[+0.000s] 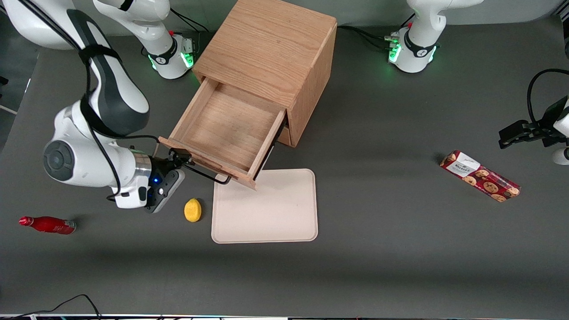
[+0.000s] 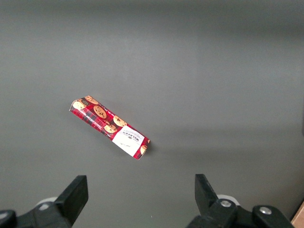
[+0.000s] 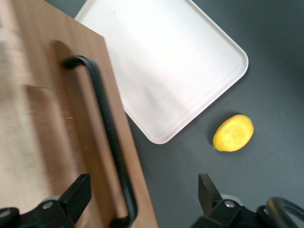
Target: Open upper drawer
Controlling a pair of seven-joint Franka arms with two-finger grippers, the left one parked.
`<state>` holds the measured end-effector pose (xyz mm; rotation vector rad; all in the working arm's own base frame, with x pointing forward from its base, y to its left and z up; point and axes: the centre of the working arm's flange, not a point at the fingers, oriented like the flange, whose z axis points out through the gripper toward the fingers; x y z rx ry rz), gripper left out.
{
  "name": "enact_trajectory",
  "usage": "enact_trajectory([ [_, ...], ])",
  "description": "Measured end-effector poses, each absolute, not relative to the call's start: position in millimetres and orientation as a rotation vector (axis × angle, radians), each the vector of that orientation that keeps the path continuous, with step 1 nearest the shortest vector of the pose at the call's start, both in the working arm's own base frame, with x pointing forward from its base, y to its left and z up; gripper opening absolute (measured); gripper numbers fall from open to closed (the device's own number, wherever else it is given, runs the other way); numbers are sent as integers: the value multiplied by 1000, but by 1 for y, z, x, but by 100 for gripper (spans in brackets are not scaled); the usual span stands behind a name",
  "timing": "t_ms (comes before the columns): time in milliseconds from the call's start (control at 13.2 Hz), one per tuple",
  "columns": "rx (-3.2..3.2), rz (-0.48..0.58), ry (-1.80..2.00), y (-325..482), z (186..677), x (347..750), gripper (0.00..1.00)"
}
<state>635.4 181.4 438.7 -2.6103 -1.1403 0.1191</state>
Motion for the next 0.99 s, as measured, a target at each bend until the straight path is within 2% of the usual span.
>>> enact_trajectory([
  [227, -2642, 21, -1179, 184, 504, 626, 100],
  [455, -2735, -1, -1144, 160, 572, 597, 100],
  [607, -2843, 18, -975, 127, 604, 581, 100],
  [758, -2943, 51, -718, 103, 619, 570, 100],
  [986, -3019, 113, -451, 66, 613, 560, 100],
])
